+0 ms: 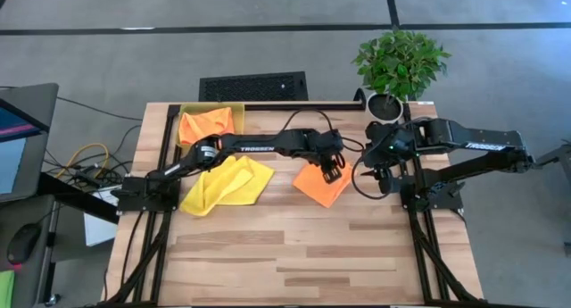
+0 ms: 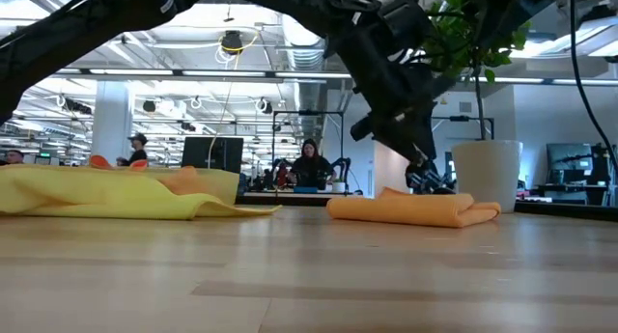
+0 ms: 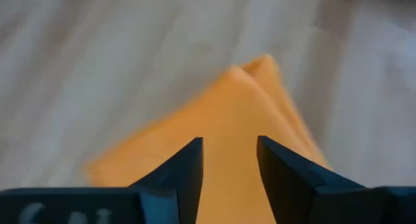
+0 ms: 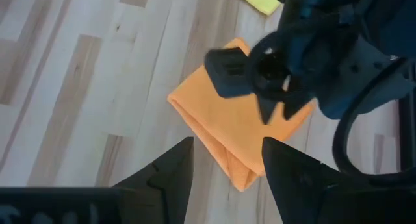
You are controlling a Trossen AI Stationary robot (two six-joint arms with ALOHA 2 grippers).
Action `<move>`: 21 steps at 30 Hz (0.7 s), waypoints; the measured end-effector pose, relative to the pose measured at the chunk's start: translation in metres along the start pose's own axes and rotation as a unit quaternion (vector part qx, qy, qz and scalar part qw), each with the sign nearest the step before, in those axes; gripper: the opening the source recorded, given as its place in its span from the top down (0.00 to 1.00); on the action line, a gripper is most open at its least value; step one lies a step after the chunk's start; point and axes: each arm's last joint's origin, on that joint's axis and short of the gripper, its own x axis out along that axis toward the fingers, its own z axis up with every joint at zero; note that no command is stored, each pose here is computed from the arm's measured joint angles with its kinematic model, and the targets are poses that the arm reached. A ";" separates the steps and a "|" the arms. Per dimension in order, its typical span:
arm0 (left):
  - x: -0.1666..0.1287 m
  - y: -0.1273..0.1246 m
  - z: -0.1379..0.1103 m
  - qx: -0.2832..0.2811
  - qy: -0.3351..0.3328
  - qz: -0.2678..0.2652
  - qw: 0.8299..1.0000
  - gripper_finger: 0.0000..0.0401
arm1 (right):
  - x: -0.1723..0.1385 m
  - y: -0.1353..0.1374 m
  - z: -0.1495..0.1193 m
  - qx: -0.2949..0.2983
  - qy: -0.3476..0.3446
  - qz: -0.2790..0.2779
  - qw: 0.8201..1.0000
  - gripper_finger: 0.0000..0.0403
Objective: Fold microfiber towels
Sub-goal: Put the folded orange microfiber cloth into the yellow bin
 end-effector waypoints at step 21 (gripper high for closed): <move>-0.042 -0.068 -0.063 0.281 0.225 0.020 0.933 0.63 | 0.000 0.000 -0.001 0.000 0.003 0.001 1.000 0.49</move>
